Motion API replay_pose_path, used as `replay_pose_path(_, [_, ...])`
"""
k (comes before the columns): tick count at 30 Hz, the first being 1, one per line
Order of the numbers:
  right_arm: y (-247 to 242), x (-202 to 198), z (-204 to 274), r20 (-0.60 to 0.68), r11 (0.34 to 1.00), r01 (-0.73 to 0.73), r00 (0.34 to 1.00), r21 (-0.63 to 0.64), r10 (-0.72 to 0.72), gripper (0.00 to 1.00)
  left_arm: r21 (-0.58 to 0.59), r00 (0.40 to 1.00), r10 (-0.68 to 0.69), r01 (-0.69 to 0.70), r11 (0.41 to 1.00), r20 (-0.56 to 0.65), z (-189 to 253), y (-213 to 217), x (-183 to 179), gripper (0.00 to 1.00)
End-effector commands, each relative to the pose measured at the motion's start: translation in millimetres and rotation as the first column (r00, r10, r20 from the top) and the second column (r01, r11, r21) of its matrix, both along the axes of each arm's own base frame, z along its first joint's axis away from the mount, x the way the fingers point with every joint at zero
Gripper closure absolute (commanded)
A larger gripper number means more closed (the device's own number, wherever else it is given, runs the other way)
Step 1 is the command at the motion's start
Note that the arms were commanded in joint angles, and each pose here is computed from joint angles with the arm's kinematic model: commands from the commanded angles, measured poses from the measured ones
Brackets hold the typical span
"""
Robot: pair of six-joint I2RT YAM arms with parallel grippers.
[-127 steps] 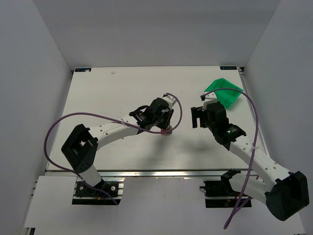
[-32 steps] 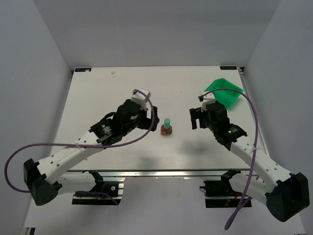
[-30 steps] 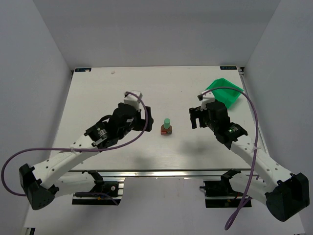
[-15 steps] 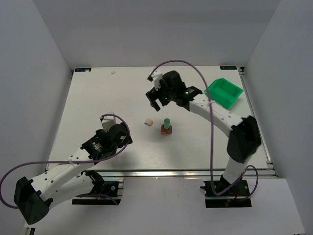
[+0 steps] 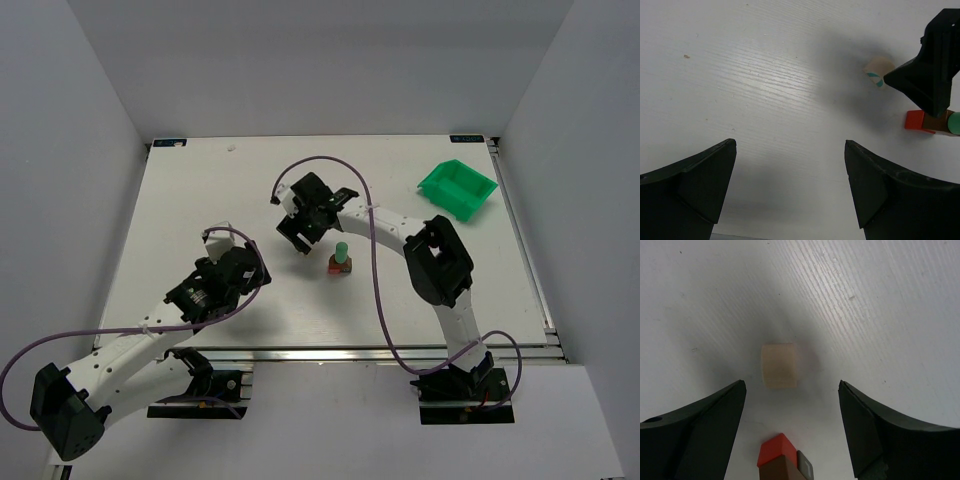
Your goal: Build the wood block tower
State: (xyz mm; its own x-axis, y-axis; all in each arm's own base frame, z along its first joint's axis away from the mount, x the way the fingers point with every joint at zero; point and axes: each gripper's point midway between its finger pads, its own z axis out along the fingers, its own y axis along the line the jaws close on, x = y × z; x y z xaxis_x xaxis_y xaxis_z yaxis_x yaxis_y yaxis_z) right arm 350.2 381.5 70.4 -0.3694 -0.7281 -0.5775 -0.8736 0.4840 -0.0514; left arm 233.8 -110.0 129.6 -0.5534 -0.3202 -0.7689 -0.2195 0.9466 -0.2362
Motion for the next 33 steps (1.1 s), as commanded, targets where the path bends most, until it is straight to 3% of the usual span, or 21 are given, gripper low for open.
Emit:
replay_pose_path(1, [7,-2,-1,0.010,1.000,-0.024,1.000,-0.009,0.024,0.21,-0.016,0.999,-0.011,0.012,1.000,0.033,11,-3,4,0.02])
replay_pose_path(11, [6,-9,-31,-0.042,0.999,-0.033,0.999,-0.034,0.031,0.26,0.004,1.000,-0.004,0.004,1.000,0.029,11,-1,6,0.02])
replay_pose_path(14, [3,-8,-36,-0.038,0.999,-0.025,0.999,-0.046,0.023,0.32,0.008,1.000,-0.003,0.003,1.000,0.023,10,-1,6,0.02])
replay_pose_path(21, [6,-9,-36,-0.038,0.999,-0.039,0.999,-0.030,0.038,0.71,0.007,1.000,0.000,0.000,1.000,0.029,12,0,5,0.02])
replay_pose_path(23, [8,-9,-33,-0.033,0.998,-0.054,0.998,-0.020,0.053,0.75,0.008,1.000,0.000,0.000,1.000,0.027,11,1,5,0.02])
replay_pose_path(28, [16,-8,-5,0.010,0.993,-0.114,0.993,0.025,0.113,0.82,-0.001,1.000,-0.004,0.005,1.000,0.028,14,0,4,0.02])
replay_pose_path(33, [14,5,68,0.185,0.973,-0.227,0.959,0.052,0.214,0.83,-0.012,0.999,-0.041,0.041,0.999,0.024,20,-7,3,0.02])
